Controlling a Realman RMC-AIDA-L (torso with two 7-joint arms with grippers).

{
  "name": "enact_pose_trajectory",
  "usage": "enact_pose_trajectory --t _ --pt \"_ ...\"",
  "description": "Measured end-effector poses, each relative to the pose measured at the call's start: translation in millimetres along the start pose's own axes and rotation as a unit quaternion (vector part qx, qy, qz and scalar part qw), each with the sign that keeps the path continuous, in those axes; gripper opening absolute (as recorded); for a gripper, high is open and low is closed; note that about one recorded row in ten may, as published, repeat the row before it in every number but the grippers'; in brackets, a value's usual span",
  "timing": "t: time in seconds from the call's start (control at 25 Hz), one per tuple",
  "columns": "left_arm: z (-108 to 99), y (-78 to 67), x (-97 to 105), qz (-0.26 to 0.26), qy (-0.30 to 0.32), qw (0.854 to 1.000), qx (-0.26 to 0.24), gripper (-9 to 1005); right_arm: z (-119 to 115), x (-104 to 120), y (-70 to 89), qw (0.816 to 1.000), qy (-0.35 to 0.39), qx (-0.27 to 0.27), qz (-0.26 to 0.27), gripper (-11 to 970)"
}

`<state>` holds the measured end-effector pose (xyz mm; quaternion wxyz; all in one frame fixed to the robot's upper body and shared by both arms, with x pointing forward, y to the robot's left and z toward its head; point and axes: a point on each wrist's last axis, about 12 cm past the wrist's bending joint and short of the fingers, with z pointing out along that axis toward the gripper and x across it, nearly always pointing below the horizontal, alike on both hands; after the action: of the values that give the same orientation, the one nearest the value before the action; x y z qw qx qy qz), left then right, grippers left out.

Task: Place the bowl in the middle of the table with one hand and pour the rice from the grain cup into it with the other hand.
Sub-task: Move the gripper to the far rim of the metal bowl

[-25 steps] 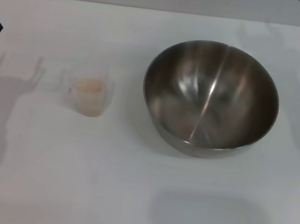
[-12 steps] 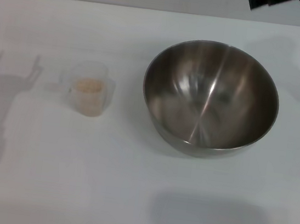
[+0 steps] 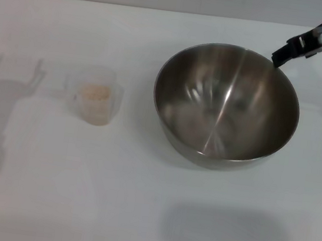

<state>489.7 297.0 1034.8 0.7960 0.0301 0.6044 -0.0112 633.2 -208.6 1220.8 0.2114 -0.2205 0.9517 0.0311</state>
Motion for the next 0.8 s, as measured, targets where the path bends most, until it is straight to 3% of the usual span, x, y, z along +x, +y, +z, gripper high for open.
enact_pose_trajectory --t 0.68,0.8 --pt "0.3 -1.0 0.3 0.000 0.001 1.000 0.001 861 51.2 21.3 -0.9 0.999 0.032 -0.034 0.011 666" --pt "-0.6 -1.0 0.4 0.000 0.001 1.000 0.002 861 57.4 23.9 0.0 0.999 0.034 -0.039 0.012 560"
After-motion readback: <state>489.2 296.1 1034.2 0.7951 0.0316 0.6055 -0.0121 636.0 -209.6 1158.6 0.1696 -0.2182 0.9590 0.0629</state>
